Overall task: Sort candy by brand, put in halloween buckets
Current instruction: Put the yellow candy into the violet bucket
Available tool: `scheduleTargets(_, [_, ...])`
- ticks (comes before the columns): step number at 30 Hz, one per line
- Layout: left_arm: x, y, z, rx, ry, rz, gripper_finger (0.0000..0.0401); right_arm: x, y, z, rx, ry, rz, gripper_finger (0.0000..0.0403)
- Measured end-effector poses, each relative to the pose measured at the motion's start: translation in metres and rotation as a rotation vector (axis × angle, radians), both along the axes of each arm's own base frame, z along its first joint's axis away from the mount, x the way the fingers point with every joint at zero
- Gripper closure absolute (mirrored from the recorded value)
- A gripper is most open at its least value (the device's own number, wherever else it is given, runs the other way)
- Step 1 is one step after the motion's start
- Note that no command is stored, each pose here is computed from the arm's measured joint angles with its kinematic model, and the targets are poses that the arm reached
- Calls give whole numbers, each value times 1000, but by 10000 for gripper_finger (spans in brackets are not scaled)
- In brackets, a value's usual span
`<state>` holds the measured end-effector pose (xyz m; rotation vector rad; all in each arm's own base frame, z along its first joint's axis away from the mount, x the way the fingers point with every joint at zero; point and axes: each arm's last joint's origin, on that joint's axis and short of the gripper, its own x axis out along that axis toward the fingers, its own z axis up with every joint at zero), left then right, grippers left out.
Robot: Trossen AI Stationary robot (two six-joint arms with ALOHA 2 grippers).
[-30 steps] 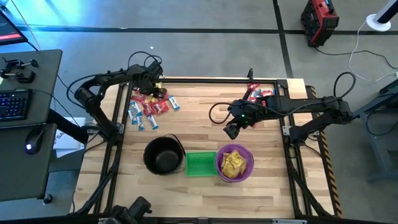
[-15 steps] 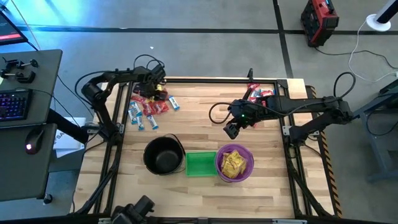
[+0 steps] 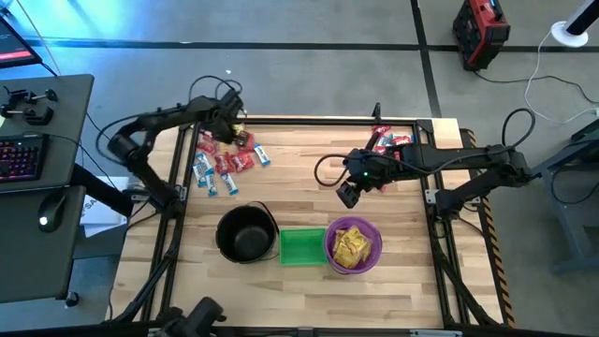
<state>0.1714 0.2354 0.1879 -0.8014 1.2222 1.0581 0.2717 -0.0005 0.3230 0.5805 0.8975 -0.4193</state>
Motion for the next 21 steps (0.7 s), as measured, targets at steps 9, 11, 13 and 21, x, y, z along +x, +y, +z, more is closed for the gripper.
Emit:
scheduleTargets(9, [3,-59,87,185,-344,-81,400,-24,0,25,-16,-101,12,142])
scheduleTargets(11, [15,-83,98,171,-427,-196,400,-33,-2,33,-43,-136,-12,142])
scheduleTargets(13, [32,-110,105,141,-502,-301,400,-40,-5,39,-82,-162,-51,142])
scheduleTargets(21, [121,-220,107,111,-878,-840,401,-51,-15,48,-155,-200,-151,142])
